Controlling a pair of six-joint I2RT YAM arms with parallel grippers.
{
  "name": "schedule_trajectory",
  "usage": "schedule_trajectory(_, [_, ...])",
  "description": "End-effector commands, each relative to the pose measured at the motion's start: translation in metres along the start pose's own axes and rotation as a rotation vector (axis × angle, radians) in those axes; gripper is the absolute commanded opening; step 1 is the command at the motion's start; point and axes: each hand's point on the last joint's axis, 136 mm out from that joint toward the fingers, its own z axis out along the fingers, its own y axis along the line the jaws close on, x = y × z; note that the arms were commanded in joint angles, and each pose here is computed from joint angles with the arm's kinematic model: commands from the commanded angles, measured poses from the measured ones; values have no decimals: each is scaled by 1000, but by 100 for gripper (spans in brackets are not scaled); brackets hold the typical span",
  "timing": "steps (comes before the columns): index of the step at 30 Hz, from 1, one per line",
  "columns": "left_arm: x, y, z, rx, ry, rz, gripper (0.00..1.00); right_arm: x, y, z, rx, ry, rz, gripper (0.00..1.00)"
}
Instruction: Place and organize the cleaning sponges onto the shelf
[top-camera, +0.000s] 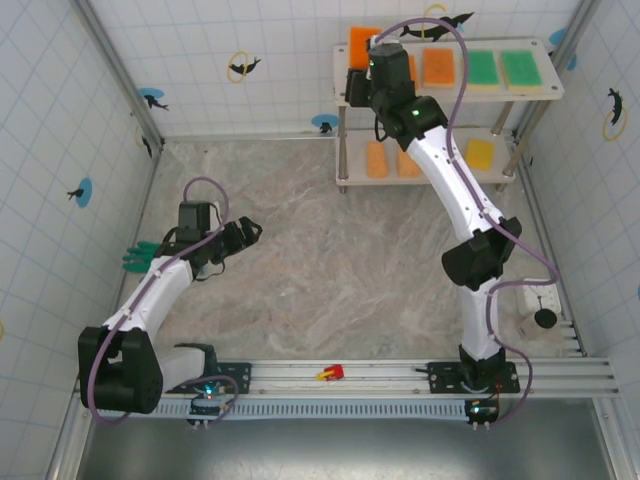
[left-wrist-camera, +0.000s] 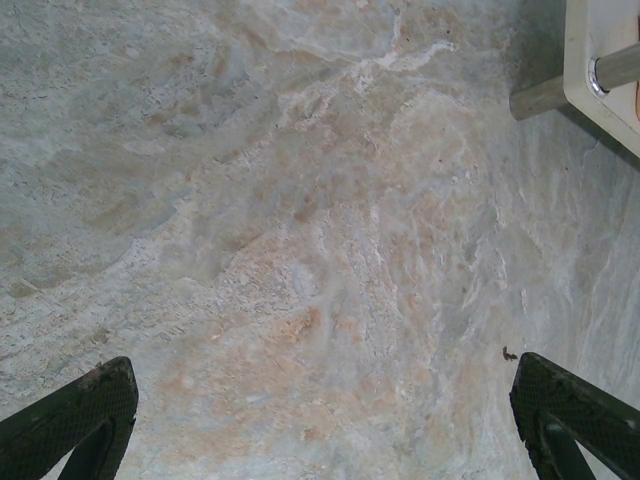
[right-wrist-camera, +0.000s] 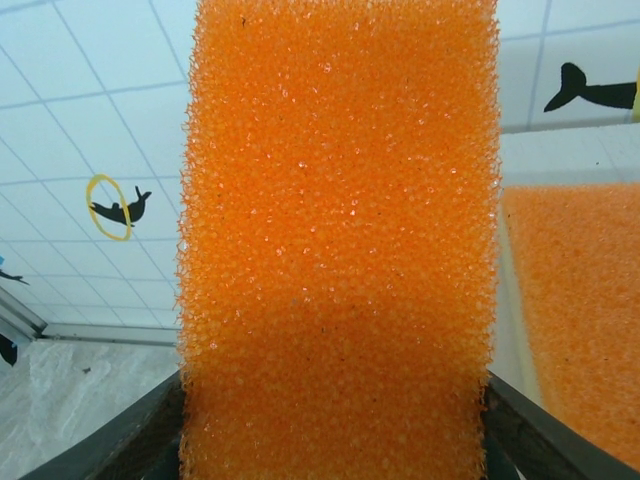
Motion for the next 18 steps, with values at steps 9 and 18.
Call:
schedule_trajectory(9, [-3,1,2,-2,-2,22,97,-5,-4,2,19,-16,6,71])
schedule_trajectory(18, [-3,2,2,-1,-4,19,97,-3,-6,5,32,-15,5,75])
